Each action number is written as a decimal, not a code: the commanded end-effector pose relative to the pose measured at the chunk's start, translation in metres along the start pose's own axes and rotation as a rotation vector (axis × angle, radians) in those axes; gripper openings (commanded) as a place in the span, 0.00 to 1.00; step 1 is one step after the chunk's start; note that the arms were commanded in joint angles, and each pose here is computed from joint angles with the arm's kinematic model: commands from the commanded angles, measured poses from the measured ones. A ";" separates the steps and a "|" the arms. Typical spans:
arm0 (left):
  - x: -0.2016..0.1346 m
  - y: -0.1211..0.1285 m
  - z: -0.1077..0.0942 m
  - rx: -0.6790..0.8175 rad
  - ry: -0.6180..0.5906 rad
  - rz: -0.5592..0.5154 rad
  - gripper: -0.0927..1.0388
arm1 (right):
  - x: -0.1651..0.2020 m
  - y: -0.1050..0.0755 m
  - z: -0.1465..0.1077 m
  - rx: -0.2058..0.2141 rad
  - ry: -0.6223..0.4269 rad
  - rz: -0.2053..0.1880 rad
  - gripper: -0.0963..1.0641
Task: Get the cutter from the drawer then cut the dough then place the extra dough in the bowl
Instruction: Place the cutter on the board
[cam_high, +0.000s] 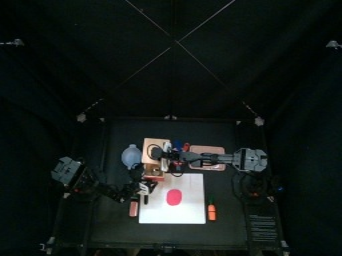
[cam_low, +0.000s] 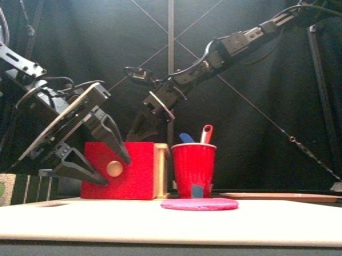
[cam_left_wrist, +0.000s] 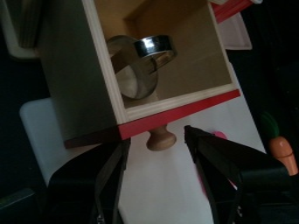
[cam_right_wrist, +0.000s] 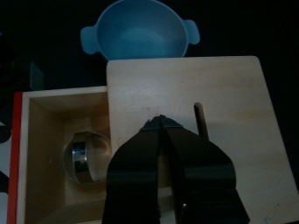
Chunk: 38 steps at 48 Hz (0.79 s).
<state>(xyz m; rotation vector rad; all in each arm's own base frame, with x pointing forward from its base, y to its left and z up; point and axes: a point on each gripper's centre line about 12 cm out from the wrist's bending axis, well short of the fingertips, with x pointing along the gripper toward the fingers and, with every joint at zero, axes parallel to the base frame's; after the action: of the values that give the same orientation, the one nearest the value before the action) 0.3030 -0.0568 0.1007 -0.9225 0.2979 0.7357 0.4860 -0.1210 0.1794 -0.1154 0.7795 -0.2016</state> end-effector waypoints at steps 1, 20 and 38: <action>-0.016 -0.015 -0.001 -0.006 0.020 -0.070 0.85 | -0.005 0.001 0.003 0.001 0.001 0.002 0.11; -0.088 -0.046 0.012 0.522 -0.005 -0.572 0.78 | -0.045 0.031 0.046 -0.036 -0.115 0.041 0.11; -0.107 -0.026 0.037 0.930 -0.177 -0.699 0.49 | -0.071 0.058 0.057 0.013 -0.142 0.113 0.57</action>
<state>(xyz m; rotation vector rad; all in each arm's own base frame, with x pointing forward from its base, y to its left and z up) 0.2419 -0.0837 0.1879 -0.0666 0.1503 0.0035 0.4869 -0.0458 0.2416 -0.1027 0.6711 -0.0837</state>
